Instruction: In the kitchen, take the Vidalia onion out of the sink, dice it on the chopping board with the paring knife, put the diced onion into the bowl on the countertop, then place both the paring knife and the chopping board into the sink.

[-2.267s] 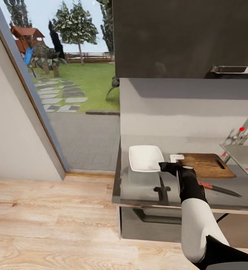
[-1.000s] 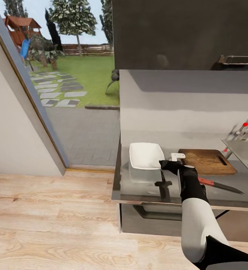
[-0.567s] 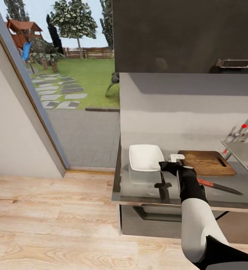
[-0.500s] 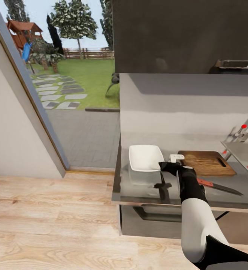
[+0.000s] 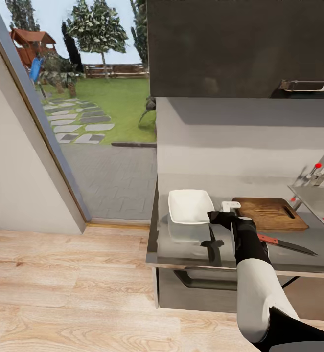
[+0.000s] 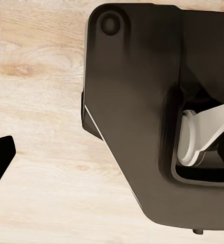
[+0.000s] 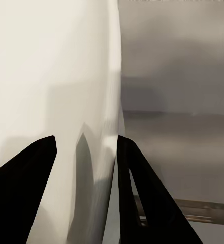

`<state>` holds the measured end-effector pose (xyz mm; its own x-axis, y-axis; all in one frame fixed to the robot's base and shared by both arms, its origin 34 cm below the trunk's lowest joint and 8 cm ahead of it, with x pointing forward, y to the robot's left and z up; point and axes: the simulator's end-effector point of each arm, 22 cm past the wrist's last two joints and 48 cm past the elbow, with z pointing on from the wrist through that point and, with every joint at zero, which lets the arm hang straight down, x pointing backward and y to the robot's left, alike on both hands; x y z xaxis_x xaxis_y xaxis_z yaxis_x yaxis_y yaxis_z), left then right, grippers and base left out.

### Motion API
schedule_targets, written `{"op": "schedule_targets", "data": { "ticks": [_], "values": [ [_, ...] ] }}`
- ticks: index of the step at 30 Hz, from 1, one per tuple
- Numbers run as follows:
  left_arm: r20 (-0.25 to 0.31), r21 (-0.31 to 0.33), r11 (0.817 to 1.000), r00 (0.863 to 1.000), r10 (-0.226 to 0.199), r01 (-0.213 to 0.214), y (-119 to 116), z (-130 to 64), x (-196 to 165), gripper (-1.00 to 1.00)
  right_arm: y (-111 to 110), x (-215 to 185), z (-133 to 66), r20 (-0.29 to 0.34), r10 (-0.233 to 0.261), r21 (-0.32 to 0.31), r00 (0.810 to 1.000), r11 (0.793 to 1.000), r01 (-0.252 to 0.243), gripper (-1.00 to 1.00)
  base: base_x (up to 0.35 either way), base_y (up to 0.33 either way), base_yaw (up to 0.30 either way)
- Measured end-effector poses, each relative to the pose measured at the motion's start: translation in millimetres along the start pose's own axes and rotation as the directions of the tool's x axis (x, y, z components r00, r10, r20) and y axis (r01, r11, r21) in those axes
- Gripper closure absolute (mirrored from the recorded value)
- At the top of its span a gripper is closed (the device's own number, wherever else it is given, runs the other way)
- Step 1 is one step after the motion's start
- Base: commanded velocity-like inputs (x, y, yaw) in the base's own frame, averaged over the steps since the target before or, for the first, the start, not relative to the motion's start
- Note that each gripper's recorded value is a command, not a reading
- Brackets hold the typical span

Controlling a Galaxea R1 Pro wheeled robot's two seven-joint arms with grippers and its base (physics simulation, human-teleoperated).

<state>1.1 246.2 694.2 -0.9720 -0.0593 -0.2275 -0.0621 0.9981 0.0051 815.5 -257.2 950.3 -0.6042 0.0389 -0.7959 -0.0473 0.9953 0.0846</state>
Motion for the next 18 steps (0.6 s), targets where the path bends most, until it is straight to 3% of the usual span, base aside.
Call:
{"op": "schedule_targets", "data": {
  "ticks": [11,12,18],
  "values": [
    [0.0,0.0,1.0,1.0,0.0,0.0,-0.1,0.0,0.1,-1.0,0.1,-0.1,0.0,0.0,0.0,-0.001,1.0,1.0,0.0,1.0,0.0,0.0,0.0],
    [-0.001,0.0,1.0,1.0,0.0,0.0,0.0,-0.1,0.2,-1.0,0.2,-0.1,0.0,0.0,0.0,-0.001,1.0,1.0,0.0,-1.0,0.0,0.0,0.0],
    [0.001,0.0,1.0,1.0,0.0,0.0,0.1,0.1,-0.3,-1.0,0.4,-0.3,-0.1,0.001,0.002,-0.002,1.0,1.0,-0.002,-1.0,0.0,0.0,0.0]
  ]
}}
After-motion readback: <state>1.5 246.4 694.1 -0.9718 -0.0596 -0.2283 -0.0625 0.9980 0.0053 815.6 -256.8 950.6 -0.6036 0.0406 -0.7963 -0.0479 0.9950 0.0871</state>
